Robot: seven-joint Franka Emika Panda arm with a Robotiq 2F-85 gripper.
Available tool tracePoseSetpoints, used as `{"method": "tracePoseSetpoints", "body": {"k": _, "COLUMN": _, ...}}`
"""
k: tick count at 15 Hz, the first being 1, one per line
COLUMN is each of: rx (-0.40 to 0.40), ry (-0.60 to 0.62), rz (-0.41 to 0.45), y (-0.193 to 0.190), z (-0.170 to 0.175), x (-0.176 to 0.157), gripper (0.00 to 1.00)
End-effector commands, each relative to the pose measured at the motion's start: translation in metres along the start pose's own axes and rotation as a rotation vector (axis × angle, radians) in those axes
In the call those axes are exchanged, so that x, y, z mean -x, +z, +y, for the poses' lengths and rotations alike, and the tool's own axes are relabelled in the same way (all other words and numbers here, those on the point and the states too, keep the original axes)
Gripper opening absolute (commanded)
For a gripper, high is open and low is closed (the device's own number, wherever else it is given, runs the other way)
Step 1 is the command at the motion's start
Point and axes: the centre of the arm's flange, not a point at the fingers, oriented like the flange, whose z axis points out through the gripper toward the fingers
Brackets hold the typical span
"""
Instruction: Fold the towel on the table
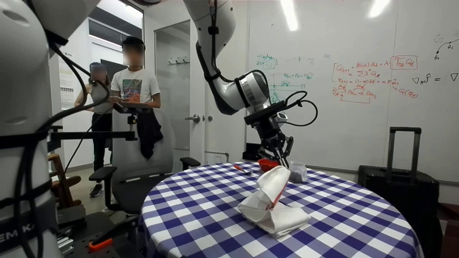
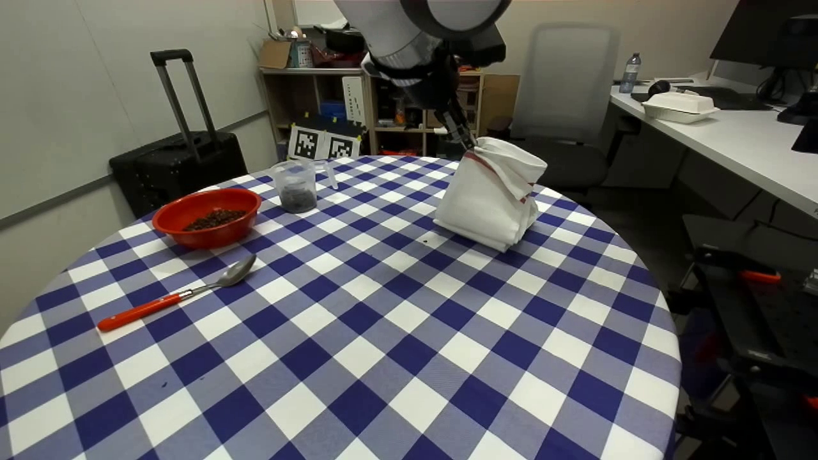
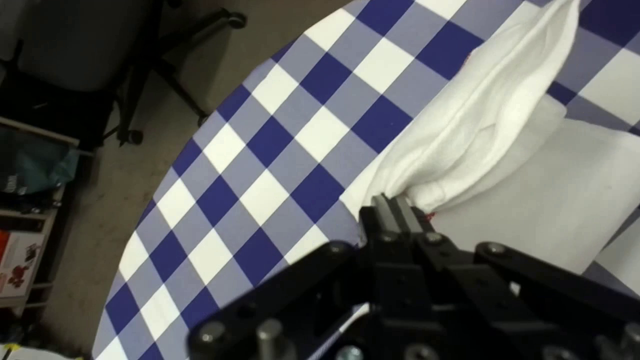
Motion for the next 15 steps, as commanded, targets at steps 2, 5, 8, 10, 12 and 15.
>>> {"method": "tracePoseSetpoints", "body": {"k": 2, "rx": 0.169, "ry": -0.021, "rz": 0.031, "y": 0.019, "z": -0.026, "x": -0.014, "gripper": 0.0}}
{"method": "tracePoseSetpoints", "body": {"k": 5, "rx": 0.237, "ry": -0.039, "rz": -0.014, "y": 0.033, "z": -0.028, "x": -0.015, "gripper": 0.0}}
{"method": "tracePoseSetpoints", "body": {"k": 8, "rx": 0.289, "ry": -0.026, "rz": -0.04, "y": 0.04, "z": -0.03, "x": -0.017, "gripper": 0.28}}
{"method": "tracePoseSetpoints", "body": {"k": 10, "rx": 0.288, "ry": -0.008, "rz": -0.035, "y": 0.04, "z": -0.031, "x": -0.018, "gripper": 0.32}}
{"method": "tracePoseSetpoints", "body": {"k": 12, "rx": 0.251, "ry": 0.013, "rz": -0.027, "y": 0.033, "z": -0.033, "x": -0.015, "gripper": 0.46}}
{"method": "tracePoseSetpoints", "body": {"k": 15, "rx": 0.065, "ry": 0.056, "rz": -0.022, "y": 0.006, "z": -0.03, "x": -0.003, "gripper": 0.68}}
